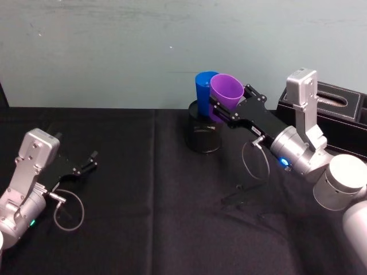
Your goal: Pick up one cup with a gripper and tap it against the other cup.
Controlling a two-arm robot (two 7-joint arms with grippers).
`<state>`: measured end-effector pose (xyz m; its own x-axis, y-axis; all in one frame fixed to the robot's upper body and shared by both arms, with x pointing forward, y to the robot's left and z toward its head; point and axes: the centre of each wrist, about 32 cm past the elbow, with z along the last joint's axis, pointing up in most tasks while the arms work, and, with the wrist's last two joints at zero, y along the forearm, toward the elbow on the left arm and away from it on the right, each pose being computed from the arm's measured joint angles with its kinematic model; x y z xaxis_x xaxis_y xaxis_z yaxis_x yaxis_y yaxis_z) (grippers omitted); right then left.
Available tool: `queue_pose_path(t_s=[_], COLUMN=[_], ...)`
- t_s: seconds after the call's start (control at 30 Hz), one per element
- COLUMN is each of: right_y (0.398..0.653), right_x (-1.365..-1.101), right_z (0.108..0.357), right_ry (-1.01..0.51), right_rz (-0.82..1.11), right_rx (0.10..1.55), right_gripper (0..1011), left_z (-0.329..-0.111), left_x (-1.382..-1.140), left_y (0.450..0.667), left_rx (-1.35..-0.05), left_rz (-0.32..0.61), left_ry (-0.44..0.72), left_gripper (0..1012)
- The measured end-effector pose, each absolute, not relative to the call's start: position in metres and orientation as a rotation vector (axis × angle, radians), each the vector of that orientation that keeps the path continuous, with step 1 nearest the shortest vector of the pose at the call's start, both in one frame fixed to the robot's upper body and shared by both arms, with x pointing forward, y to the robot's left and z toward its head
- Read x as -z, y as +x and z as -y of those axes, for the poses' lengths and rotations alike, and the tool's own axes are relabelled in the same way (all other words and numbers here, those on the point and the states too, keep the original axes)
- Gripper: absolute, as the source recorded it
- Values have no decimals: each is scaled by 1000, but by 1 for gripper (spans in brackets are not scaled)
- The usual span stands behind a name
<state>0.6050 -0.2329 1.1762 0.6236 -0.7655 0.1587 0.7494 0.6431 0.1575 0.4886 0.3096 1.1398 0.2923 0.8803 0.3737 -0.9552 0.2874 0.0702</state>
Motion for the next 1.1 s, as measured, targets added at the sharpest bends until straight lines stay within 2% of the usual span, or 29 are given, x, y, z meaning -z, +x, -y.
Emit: queue_pose_path(t_s=[1.1], right_y=[570], right_x=[-1180], right_z=[251], right_ry=[69], right_rz=[203], right_rx=[871], right_gripper=[726], left_z=[-310], left_x=[-1140], left_y=[489], left_rx=[-1248], left_rz=[285], left_ry=[304], left_gripper=[1011])
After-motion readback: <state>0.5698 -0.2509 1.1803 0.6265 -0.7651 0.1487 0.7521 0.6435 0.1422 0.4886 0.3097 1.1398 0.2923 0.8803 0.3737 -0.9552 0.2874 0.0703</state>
